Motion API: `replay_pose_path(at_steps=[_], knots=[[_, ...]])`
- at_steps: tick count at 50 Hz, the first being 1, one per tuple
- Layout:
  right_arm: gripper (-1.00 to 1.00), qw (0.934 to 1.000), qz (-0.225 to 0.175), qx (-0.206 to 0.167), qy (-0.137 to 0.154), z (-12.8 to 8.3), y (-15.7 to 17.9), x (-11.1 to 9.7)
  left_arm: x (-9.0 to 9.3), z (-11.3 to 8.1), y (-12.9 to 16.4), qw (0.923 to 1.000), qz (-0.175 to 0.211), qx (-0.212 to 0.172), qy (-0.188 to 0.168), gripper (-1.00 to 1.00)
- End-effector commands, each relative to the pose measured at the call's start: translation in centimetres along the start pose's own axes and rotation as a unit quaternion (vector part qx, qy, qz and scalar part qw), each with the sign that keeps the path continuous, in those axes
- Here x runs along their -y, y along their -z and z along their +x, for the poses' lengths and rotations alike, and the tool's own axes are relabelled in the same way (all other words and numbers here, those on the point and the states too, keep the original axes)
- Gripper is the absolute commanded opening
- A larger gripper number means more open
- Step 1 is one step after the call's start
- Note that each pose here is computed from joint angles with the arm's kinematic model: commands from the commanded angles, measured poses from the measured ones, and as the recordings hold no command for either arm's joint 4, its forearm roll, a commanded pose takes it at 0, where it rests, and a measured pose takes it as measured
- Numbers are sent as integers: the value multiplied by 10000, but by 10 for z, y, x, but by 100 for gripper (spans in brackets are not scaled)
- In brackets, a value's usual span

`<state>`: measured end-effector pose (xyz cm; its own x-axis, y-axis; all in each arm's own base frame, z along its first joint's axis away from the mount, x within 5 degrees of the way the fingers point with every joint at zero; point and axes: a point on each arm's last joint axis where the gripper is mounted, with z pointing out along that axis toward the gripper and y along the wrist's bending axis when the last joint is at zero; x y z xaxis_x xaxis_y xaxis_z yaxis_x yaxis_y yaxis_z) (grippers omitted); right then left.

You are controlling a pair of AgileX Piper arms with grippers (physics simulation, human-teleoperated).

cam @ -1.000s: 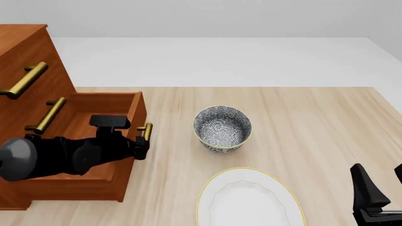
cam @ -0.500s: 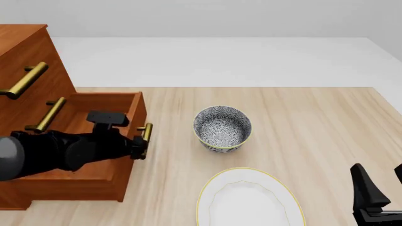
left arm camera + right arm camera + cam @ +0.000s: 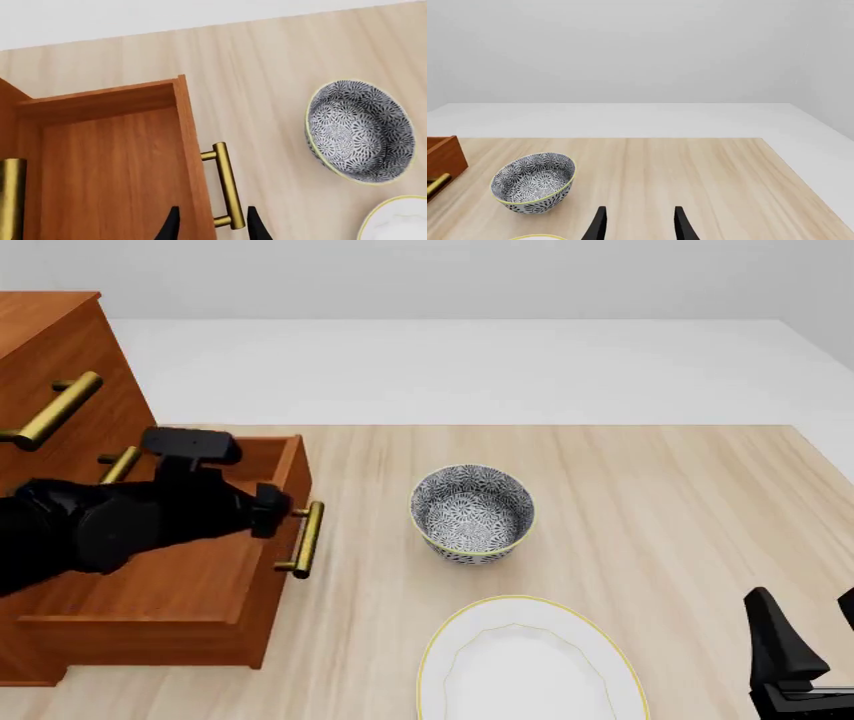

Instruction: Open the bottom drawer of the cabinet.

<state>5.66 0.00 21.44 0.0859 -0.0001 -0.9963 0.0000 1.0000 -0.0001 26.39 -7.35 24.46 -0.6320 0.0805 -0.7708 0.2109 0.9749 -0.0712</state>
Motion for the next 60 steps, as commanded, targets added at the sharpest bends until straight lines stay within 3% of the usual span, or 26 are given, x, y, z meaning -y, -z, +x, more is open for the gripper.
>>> replay_pose_path(at_steps=[1, 17, 29, 33, 43, 60], knots=[[100, 10000, 0, 0, 0, 0, 0, 0, -7, -13, 39, 9986, -90, 510, -58, 100], [100, 10000, 1, 1, 0, 0, 0, 0, -6, -6, 102, 9933, -36, 1159, 6, 100], [100, 10000, -1, -1, 0, 0, 0, 0, -6, -1, 167, 9823, -40, 1868, -134, 100], [100, 10000, 2, -2, -2, 0, 0, 0, -3, 10, 181, 9803, 23, 1953, -295, 100], [100, 10000, 0, 1, 2, 0, 0, 0, -6, 26, 245, 9674, -80, 2516, -284, 100], [100, 10000, 0, -1, 1, 0, 0, 0, -6, 59, 301, 9564, -233, 2901, -238, 100]])
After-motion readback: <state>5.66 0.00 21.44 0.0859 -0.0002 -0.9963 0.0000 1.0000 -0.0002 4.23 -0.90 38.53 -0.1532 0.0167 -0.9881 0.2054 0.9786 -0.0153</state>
